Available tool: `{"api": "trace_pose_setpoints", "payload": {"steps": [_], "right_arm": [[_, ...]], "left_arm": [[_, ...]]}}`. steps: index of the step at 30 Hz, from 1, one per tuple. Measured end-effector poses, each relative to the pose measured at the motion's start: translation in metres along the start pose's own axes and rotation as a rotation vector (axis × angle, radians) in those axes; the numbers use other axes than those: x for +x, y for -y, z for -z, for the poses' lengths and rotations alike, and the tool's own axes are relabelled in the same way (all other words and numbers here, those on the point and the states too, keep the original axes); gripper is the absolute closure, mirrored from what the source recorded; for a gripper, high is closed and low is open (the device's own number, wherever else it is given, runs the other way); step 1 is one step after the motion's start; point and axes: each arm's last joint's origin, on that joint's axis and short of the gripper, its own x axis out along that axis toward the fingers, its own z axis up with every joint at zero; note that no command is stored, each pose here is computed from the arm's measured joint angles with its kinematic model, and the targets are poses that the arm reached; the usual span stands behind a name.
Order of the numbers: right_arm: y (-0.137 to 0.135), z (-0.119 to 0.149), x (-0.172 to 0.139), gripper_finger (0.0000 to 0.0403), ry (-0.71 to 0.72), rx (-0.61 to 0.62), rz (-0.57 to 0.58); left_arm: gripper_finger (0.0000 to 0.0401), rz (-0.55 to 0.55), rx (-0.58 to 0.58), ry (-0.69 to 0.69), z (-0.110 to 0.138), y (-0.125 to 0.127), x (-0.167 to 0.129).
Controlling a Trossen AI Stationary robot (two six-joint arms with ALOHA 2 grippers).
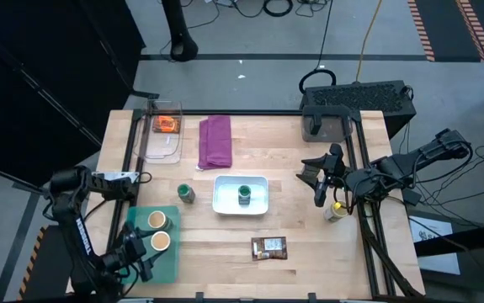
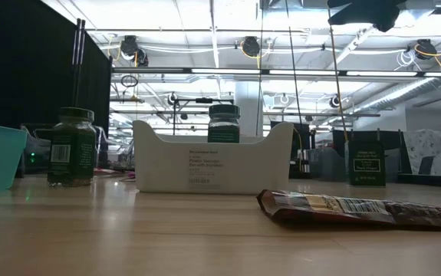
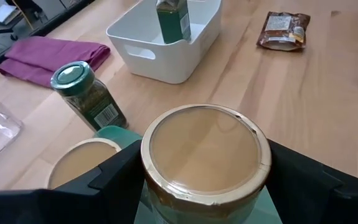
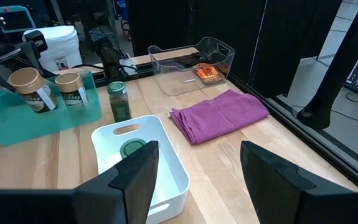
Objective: Sort spices by type
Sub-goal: Put the top brown seasoning bottle into the blue bin
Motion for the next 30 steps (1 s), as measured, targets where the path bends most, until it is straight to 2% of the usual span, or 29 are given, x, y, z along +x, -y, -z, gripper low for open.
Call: {"api": "trace_pose_setpoints", "payload": {"steps": [10,24,30], "right_arm": [[0.0,0.0,0.0,0.0193,0.0,0.0,0.0],[0.0,0.0,0.0,0.0193,-0.001,0.0,0.0],[0.0,0.0,0.0,0.0193,-0.003,-0.005,-0.003]], "left_arm": [[0.0118,-0.078,0.062,0.043,-0.012,-0.007,0.008],[0.0118,-0.035,-0.04,0.025,-0.038,-0.023,0.002],[0.0118,0.027,-0.053,-0.022,-0.049,-0.031,-0.004]]}}
